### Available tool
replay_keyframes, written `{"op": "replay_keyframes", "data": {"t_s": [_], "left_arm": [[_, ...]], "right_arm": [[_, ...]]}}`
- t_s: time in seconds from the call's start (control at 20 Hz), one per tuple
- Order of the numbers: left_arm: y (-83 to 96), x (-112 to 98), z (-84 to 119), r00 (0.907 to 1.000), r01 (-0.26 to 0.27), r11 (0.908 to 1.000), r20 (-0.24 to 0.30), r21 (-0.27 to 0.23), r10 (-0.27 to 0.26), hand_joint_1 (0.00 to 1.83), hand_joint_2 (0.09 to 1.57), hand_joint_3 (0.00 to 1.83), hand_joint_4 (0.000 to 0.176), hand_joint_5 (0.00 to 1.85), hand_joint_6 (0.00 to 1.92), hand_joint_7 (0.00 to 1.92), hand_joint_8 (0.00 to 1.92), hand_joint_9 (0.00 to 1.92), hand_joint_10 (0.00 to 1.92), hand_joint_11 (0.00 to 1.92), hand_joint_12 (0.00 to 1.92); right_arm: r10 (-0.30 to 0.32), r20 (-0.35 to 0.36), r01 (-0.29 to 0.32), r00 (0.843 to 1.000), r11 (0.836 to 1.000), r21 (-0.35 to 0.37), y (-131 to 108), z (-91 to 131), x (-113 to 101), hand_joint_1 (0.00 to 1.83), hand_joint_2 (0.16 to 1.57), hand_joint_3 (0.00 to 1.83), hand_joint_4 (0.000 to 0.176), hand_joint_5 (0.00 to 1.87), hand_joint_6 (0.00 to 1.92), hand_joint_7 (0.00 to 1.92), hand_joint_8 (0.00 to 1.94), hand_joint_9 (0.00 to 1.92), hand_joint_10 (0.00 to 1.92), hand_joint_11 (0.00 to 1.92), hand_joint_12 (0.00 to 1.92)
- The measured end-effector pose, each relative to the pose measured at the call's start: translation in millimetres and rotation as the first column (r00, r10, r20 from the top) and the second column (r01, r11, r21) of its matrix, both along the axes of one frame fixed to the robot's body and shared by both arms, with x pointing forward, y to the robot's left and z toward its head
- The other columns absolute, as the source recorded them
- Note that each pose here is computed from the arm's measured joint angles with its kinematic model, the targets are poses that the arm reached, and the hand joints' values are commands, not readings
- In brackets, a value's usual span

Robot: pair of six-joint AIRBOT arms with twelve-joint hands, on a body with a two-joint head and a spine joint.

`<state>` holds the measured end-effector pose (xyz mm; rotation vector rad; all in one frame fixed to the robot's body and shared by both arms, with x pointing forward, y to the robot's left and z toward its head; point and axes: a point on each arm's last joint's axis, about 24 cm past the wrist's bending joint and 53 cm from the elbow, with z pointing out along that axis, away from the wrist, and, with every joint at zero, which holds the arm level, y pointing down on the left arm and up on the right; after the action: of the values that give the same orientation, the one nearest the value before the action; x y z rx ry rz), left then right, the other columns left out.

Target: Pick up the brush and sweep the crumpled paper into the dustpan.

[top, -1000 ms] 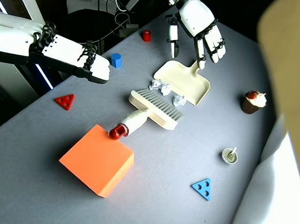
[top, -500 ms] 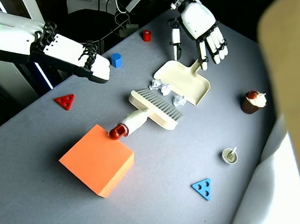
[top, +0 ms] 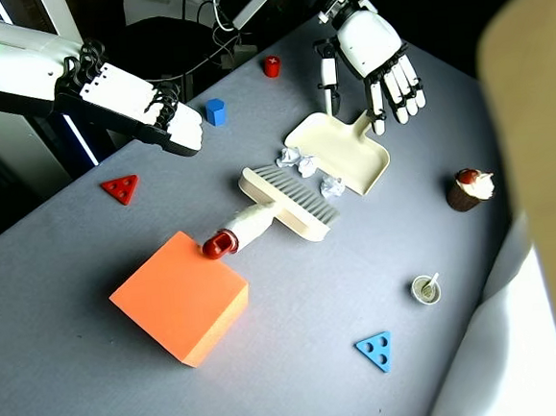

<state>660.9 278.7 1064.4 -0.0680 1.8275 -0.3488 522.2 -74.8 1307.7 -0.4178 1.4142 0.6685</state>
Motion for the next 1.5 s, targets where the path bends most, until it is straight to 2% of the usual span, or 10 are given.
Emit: {"op": "replay_keyframes", "data": {"t_s": [0.2, 0.6, 1.05, 1.3, 1.4, 1.45, 1.5], "left_arm": [[-1.6, 2, 3, 0.9994, 0.031, 0.9994, 0.014, 0.013, -0.031, 0.71, 0.96, 0.00, 0.176, 0.54, 0.00, 0.33, 0.00, 0.28, 0.00, 0.21, 0.11], [7.3, 10, 9, 0.9990, 0.019, 0.9995, 0.039, 0.025, -0.020, 0.70, 0.94, 0.00, 0.176, 0.52, 0.00, 0.33, 0.01, 0.27, 0.00, 0.22, 0.13], [7.2, 6, -15, 0.9996, 0.027, 0.9987, -0.002, 0.043, -0.027, 0.67, 0.96, 0.00, 0.176, 0.55, 0.01, 0.34, 0.00, 0.25, 0.00, 0.20, 0.13], [6.4, 5, -17, 0.9996, 0.028, 0.9987, -0.003, 0.042, -0.028, 0.71, 0.97, 0.00, 0.176, 0.63, 0.01, 0.38, 0.00, 0.28, 0.00, 0.23, 0.16], [7.0, 5, -17, 0.9997, 0.024, 0.9989, -0.004, 0.040, -0.024, 0.75, 0.96, 0.00, 0.170, 0.70, 0.01, 0.39, 0.00, 0.27, 0.00, 0.21, 0.16], [7.5, 6, -17, 0.9998, 0.022, 0.9991, -0.004, 0.038, -0.022, 0.83, 0.97, 0.00, 0.131, 0.82, 0.02, 0.42, 0.00, 0.30, 0.01, 0.22, 0.19], [6.2, 6, -17, 0.9998, 0.020, 0.9994, -0.003, 0.028, -0.020, 0.83, 0.97, 0.00, 0.131, 0.82, 0.02, 0.42, 0.00, 0.30, 0.01, 0.22, 0.19]], "right_arm": [[0.001, 0.002, -0.001, 1.000, 1.000, -0.002, 0, 0, 0, 0.00, 0.98, 0.00, 0.000, 0.18, 0.01, 0.20, 0.01, 0.19, 0.01, 0.17, 0.01], [0.001, 0.003, -0.001, 1.000, 1.000, -0.002, 0, 0, 0, 0.00, 0.98, 0.00, 0.000, 0.21, 0.01, 0.23, 0.01, 0.21, 0.01, 0.18, 0.01], [0.001, 0.004, -0.001, 1.000, 1.000, -0.003, 0, 0, 0, 0.00, 0.99, 0.00, 0.000, 0.23, 0.01, 0.26, 0.01, 0.25, 0.01, 0.24, 0.03], [0.001, 0.003, -0.001, 1.000, 1.000, -0.002, 0, 0, 0, 0.00, 0.99, 0.00, 0.000, 0.20, 0.00, 0.23, 0.00, 0.22, 0.00, 0.21, 0.01], [0.001, 0.004, -0.001, 1.000, 1.000, -0.003, 0, 0, 0, 0.00, 0.99, 0.00, 0.000, 0.22, 0.01, 0.24, 0.00, 0.23, 0.01, 0.22, 0.02], [0.001, 0.004, -0.001, 1.000, 1.000, -0.003, 0, 0, 0, 0.00, 0.99, 0.00, 0.000, 0.23, 0.01, 0.26, 0.01, 0.24, 0.01, 0.22, 0.01], [0.001, 0.004, -0.001, 1.000, 1.000, -0.003, 0, 0, 0, 0.00, 0.99, 0.00, 0.000, 0.23, 0.01, 0.26, 0.01, 0.24, 0.01, 0.22, 0.01]]}}
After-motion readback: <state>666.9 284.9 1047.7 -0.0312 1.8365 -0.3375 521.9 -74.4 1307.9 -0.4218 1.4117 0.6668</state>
